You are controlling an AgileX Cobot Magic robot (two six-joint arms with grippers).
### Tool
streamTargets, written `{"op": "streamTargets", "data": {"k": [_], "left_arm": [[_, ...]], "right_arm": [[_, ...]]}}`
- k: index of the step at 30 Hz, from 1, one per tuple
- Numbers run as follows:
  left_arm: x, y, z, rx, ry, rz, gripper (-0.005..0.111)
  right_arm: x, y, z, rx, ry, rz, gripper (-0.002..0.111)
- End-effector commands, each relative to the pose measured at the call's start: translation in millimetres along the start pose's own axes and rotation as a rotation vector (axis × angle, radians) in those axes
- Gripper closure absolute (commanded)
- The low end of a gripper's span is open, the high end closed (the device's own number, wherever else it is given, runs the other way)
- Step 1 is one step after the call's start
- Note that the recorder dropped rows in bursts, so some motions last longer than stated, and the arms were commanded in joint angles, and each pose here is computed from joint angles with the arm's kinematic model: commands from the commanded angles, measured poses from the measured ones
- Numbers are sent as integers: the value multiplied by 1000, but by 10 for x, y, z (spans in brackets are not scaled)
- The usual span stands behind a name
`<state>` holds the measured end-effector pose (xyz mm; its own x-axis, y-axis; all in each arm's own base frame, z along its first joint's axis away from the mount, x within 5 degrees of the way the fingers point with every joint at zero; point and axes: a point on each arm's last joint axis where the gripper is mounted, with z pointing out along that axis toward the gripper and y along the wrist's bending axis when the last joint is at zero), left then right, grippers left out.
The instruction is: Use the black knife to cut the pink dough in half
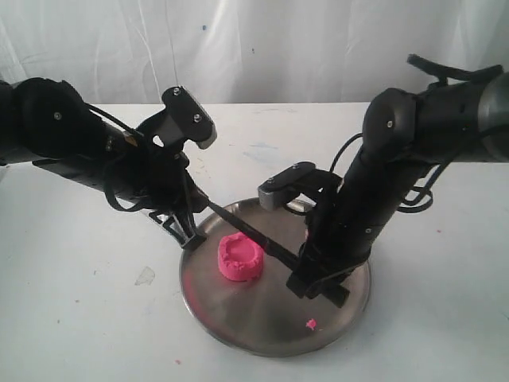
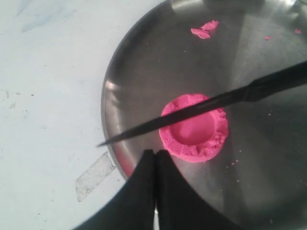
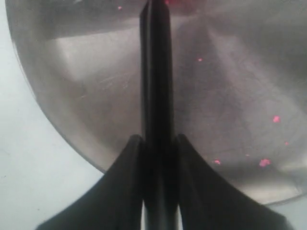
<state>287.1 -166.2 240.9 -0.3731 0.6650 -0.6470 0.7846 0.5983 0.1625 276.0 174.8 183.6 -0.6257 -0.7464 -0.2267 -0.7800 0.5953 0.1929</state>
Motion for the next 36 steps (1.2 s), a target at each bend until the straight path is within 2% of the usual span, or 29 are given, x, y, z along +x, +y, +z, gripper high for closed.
{"op": "streamTargets", "data": {"k": [1, 7, 20, 26, 36], "left_arm": [[-25, -2, -31, -2, -13, -9, 107], [-18, -17, 58, 20, -19, -86, 107], [180, -22, 467, 51, 84, -108, 107], [174, 8, 500, 20, 65, -109, 107], [139, 55, 501, -30, 24, -108, 107]], "right_arm": [[-78, 60, 1, -1, 11, -37, 108], [-78, 63, 48, -4, 27, -42, 108], [-38, 28, 161, -12, 93, -49, 108], [-32, -53, 158, 79, 100, -13, 108], [-24, -47, 209, 70, 107, -7, 108]]}}
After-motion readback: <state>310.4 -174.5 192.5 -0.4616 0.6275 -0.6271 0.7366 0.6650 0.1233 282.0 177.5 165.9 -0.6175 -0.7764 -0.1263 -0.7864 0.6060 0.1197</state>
